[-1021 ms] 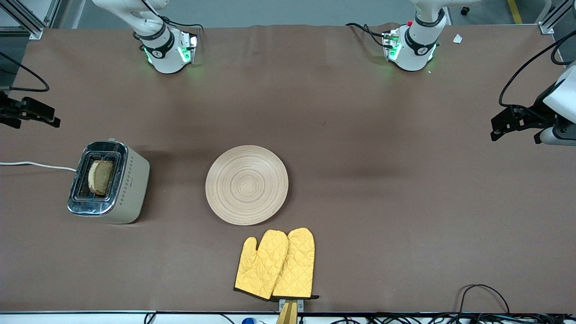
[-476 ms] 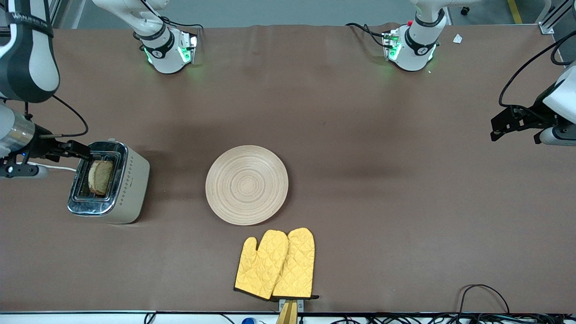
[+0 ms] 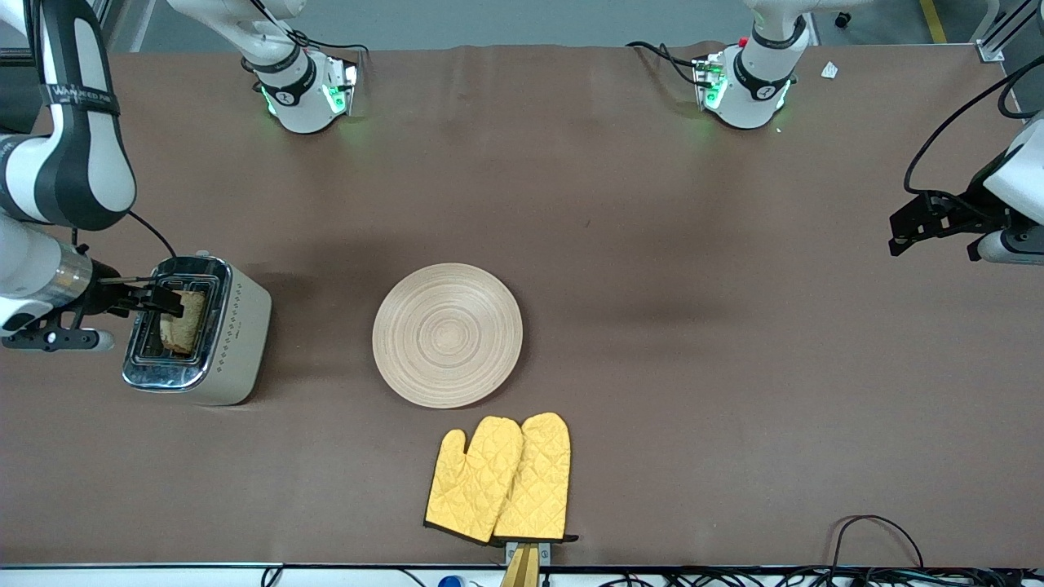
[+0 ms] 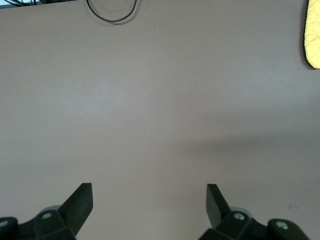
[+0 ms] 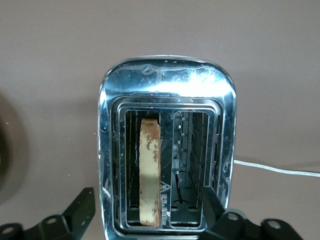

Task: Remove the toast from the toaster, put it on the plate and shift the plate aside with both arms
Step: 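Close the right gripper on the toast slice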

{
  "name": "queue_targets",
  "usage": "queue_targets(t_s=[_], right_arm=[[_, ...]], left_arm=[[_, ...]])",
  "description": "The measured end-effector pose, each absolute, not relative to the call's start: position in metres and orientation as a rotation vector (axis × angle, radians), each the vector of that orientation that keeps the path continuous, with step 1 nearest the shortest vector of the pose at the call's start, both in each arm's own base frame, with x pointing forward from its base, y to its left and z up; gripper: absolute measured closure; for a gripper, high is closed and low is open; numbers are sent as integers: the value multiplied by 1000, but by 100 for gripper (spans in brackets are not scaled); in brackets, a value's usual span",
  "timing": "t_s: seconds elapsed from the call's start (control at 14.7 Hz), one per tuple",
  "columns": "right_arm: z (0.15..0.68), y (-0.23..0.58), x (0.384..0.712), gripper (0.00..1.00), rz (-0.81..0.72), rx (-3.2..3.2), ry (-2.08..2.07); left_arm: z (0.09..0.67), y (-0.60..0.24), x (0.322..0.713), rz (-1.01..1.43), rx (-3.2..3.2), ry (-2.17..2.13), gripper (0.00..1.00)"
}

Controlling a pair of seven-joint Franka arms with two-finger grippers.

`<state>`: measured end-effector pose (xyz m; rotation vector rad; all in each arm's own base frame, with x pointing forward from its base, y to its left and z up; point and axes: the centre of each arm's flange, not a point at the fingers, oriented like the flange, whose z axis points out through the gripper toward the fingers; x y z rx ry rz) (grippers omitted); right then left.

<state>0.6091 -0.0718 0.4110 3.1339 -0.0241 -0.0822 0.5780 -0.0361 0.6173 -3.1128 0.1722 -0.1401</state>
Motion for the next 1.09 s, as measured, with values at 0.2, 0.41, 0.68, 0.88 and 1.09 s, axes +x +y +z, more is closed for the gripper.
queue_targets(t_s=[0.2, 0.41, 0.68, 0.88, 1.09], right_arm=[[401, -72, 610, 19, -106, 3134, -25], [395, -73, 611, 48, -122, 3133, -29], [390, -73, 611, 65, -134, 3133, -31], [387, -73, 612, 81, -144, 3133, -31], [392, -73, 614, 94, -129, 3132, -39]], left_arm=[[617, -36, 578, -140, -3113, 172, 0], [617, -36, 578, -140, -3113, 172, 0], [617, -36, 578, -140, -3113, 172, 0], [617, -36, 578, -140, -3113, 172, 0], [617, -36, 578, -140, -3113, 172, 0]])
